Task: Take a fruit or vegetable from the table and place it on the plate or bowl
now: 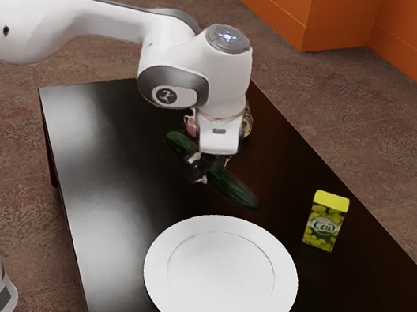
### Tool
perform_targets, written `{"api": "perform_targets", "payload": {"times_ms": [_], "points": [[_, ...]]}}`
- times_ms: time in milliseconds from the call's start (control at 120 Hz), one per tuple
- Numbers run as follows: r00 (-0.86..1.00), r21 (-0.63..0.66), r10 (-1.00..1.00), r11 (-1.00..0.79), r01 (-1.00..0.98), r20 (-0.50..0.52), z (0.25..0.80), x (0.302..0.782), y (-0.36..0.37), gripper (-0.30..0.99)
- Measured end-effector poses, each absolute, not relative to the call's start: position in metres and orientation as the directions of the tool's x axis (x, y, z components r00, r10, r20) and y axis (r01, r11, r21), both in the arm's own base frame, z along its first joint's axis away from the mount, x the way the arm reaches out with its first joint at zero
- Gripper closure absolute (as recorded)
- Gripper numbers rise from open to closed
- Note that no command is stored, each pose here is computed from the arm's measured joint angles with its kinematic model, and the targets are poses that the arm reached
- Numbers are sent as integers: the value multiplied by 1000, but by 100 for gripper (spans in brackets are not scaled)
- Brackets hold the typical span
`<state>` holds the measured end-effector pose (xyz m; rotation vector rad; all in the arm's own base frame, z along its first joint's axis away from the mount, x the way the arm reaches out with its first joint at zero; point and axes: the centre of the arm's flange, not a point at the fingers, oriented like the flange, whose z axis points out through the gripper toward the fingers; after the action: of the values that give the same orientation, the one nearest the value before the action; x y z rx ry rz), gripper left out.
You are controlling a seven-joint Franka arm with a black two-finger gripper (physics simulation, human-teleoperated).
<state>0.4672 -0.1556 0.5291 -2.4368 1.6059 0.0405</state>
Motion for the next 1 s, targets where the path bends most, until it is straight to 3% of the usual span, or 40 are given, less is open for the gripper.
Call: {"api": "perform_targets", "payload": {"times_ms": [258,633,725,817,883,958,1000], "points": [[405,-74,-902,-398,-914,-149,498,437,-258,45],[543,1,-828,-548,-837,-139,475,455,-293,46],[565,-1,-812,-571,-821,-143,474,454,-296,25],[584,-4,-798,-590,-807,-145,473,452,-298,13],[598,-39,-795,-598,-801,-104,497,458,-303,8],[627,-120,-778,-625,-772,18,572,470,-294,5],[692,-146,-718,-695,-704,79,617,492,-252,4]]}}
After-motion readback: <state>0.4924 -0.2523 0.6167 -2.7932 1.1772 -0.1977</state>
